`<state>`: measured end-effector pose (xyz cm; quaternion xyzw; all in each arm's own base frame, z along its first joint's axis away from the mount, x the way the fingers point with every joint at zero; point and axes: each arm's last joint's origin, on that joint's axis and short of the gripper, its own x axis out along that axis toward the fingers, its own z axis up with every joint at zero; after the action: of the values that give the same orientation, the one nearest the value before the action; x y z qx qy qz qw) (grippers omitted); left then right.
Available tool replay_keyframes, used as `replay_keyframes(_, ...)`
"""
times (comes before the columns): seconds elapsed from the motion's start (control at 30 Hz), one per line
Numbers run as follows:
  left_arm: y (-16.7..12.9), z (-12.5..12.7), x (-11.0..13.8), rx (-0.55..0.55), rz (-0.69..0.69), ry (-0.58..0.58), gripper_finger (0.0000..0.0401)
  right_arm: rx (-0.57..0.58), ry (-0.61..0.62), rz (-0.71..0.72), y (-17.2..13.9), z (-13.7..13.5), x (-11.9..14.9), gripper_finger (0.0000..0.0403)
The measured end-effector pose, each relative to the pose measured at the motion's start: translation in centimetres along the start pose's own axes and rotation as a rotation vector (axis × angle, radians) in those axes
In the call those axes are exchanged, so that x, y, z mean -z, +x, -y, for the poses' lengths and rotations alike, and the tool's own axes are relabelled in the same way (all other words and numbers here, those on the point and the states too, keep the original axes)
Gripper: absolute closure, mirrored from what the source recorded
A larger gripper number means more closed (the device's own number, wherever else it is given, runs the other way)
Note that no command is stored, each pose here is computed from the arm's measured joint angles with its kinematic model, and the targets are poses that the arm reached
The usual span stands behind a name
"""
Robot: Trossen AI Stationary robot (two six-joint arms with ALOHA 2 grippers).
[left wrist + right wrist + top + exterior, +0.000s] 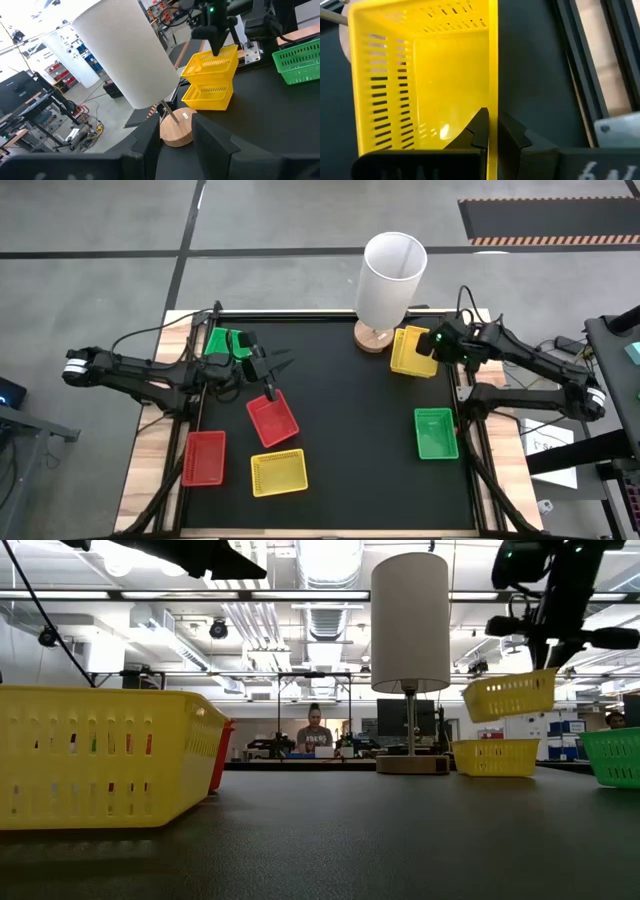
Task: Stack baskets by color
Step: Stack the bottom right yellow bin on top of the top right yellow bin
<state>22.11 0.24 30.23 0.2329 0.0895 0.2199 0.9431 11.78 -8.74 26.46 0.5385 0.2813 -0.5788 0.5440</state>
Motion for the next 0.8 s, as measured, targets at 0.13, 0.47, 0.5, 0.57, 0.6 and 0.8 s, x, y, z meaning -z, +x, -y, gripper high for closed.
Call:
replay_keyframes(0.13, 0.0, 0.0, 0.0, 0.000, 0.000, 0.000, 0.0304, 0.023, -0.023, -0.010, 0.9, -0.3, -1.1, 0.0391)
replay_keyframes(0.47, 0.0, 0.1, 0.2, 0.003, -0.007, 0.004, 0.0304, -0.007, -0.068, -0.036, 2.8, -1.2, -3.5, 0.0391)
replay_keyframes(0.5, 0.0, 0.1, 0.3, 0.004, -0.008, 0.005, 0.0304, -0.004, -0.072, -0.035, 3.0, -1.2, -3.7, 0.0391)
replay_keyframes(0.57, 0.0, 0.1, 0.3, 0.004, -0.008, 0.005, 0.0304, 0.009, -0.079, -0.052, 3.5, -1.2, -4.1, 0.0391)
replay_keyframes(0.6, 0.0, 0.1, 0.3, 0.004, -0.008, 0.005, 0.0304, 0.016, -0.083, -0.059, 3.7, -1.2, -4.2, 0.0391)
replay_keyframes(0.8, 0.0, 0.2, 0.3, 0.003, -0.009, 0.004, 0.0304, 0.021, -0.101, -0.062, 4.8, -1.7, -4.8, 0.0391)
